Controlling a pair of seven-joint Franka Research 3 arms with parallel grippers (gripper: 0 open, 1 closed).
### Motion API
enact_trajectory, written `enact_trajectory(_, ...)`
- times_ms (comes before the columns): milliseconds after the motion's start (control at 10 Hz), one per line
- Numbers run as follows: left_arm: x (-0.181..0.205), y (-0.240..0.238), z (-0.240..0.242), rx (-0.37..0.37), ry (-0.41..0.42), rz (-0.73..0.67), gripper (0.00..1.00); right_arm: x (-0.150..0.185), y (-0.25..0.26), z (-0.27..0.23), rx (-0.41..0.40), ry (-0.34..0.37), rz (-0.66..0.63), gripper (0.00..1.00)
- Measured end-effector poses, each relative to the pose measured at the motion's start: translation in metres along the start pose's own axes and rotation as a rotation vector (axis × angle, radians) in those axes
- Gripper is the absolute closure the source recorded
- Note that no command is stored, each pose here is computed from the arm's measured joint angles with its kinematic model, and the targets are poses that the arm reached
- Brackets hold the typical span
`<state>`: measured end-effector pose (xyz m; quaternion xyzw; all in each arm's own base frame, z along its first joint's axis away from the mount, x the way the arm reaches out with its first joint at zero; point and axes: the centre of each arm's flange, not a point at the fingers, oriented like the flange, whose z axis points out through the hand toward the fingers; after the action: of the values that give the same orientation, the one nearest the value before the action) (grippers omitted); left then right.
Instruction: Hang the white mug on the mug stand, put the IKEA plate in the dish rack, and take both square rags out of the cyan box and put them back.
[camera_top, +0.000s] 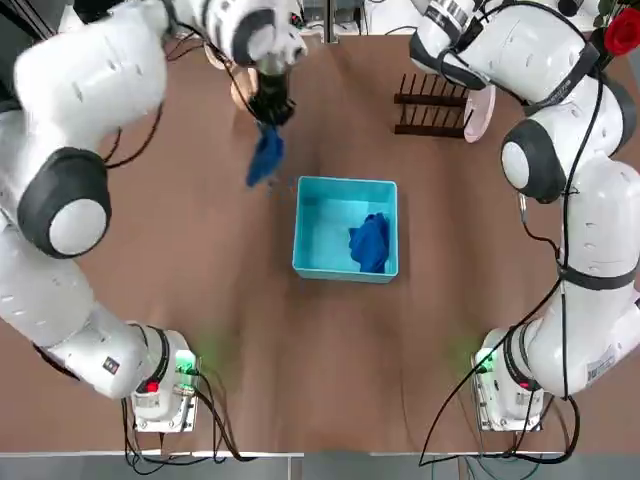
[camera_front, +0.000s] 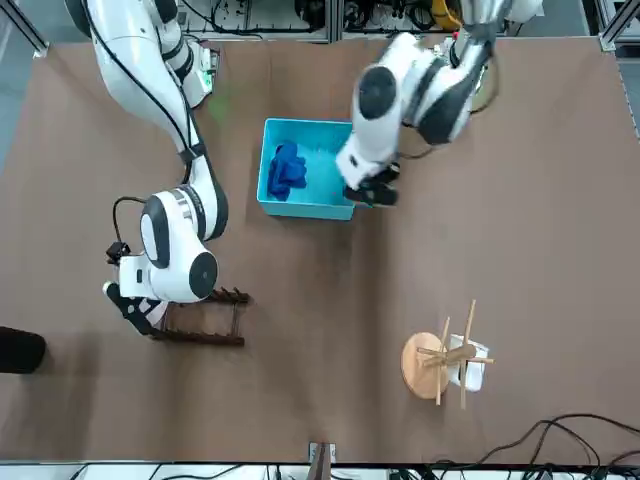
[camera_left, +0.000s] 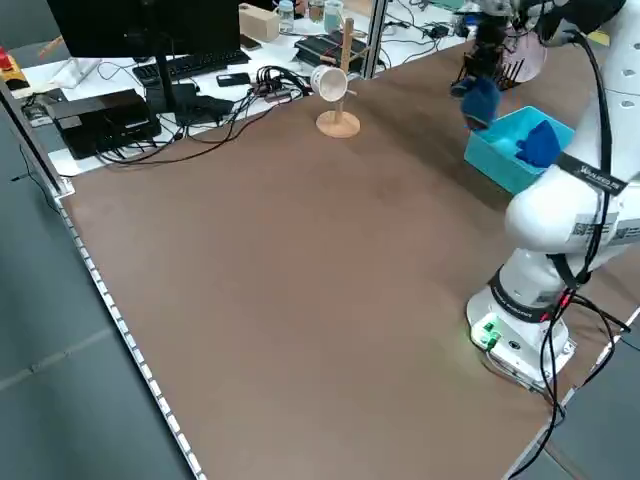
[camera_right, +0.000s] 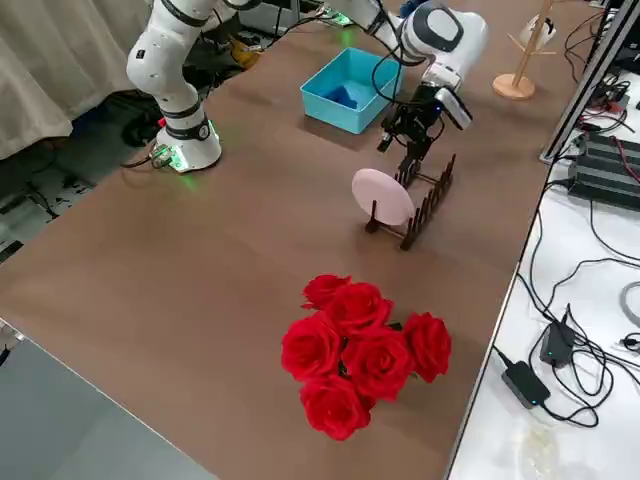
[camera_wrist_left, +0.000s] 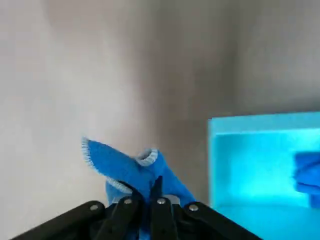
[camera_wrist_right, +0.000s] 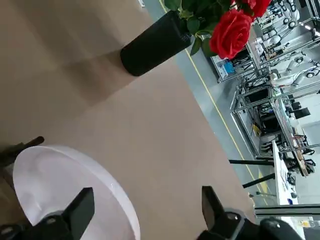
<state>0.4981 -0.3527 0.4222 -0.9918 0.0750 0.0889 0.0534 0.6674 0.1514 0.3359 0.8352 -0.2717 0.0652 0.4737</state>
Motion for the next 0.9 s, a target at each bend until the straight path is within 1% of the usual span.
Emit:
enact_trajectory(200, 0.038, -0.099, 0.008, -0.026, -0.028, -0.051, 0.93, 0.001, 0.000, -0.002, 0.004, 0.002, 0.001, 0.05)
enact_trajectory(300, 0.047, -0.138, 0.016, -0.037, -0.045, -0.075, 0.93, 0.001, 0.000, -0.002, 0.004, 0.002, 0.001, 0.04)
enact_trajectory(500, 0.054, -0.183, 0.046, -0.042, -0.060, -0.128, 0.93, 0.001, 0.000, -0.001, 0.002, 0.001, 0.001, 0.05)
enact_trajectory(600, 0.056, -0.203, 0.071, -0.044, -0.045, -0.140, 0.93, 0.002, -0.001, 0.002, -0.001, -0.002, 0.001, 0.05)
enact_trajectory(800, 0.057, -0.241, 0.123, -0.048, -0.019, -0.146, 0.93, 0.005, -0.002, 0.011, -0.007, -0.011, 0.002, 0.06)
enact_trajectory(900, 0.057, -0.258, 0.146, -0.039, -0.022, -0.120, 0.93, 0.006, -0.005, 0.015, -0.009, -0.014, 0.000, 0.06)
